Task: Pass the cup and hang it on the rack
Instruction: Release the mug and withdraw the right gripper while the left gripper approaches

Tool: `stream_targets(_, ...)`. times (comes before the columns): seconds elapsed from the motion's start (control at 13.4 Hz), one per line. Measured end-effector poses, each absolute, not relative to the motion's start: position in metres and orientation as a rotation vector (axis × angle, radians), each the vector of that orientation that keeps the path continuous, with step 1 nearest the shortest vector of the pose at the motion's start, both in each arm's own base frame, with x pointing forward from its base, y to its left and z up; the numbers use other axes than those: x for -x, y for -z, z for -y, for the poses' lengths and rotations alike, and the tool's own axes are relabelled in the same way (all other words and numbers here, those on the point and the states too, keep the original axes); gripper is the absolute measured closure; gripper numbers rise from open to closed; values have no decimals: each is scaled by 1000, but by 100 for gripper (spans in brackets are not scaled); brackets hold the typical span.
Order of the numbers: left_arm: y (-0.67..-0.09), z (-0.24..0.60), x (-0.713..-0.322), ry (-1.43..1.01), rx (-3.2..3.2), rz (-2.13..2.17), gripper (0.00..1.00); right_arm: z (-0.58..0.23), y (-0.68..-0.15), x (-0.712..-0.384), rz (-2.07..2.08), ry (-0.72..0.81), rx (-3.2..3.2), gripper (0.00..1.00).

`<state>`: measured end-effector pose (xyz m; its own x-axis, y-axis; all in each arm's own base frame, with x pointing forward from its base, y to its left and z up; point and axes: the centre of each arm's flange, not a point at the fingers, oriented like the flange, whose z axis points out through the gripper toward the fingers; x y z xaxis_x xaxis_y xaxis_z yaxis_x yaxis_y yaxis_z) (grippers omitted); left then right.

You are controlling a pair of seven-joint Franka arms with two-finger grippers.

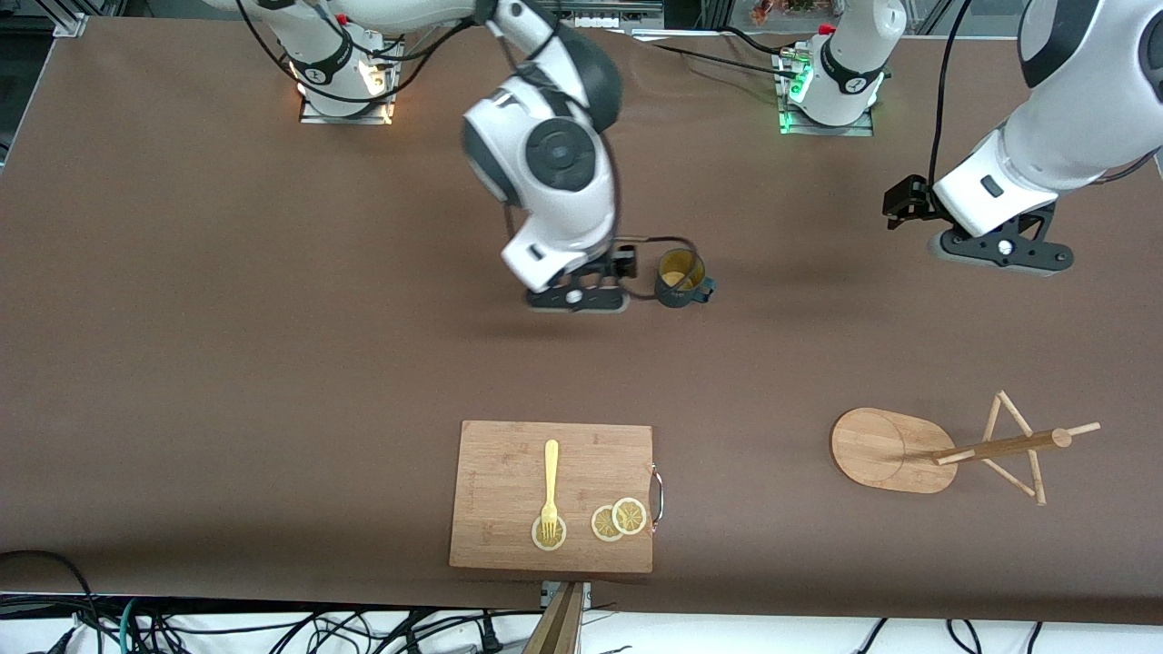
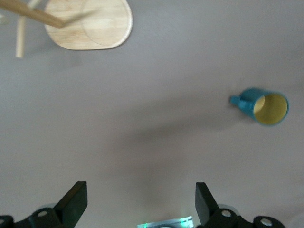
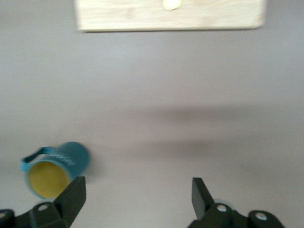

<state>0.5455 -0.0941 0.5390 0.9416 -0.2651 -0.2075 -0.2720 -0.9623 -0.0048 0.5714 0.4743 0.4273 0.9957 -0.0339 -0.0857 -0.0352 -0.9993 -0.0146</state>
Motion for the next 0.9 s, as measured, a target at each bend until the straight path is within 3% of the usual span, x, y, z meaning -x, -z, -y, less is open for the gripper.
stream_targets(0.22, -511, 99, -548, -444, 3087, -789, 0, -357, -473, -621, -46, -153, 3133, 0)
stream_targets(0.37, -484, 93, -555, -511, 3105, -1008, 0, -287, -506, -629, -85, -148, 3117, 0)
stream_targets(0.6, -432, 74, -566, -487, 3183, -1358, 0, -214, -559, -598, -165, -139, 3087, 0)
stream_targets(0.9, -347, 58, -569, -196, 3250, -1749, 0, -115, -605, -545, -113, -157, 3062, 0)
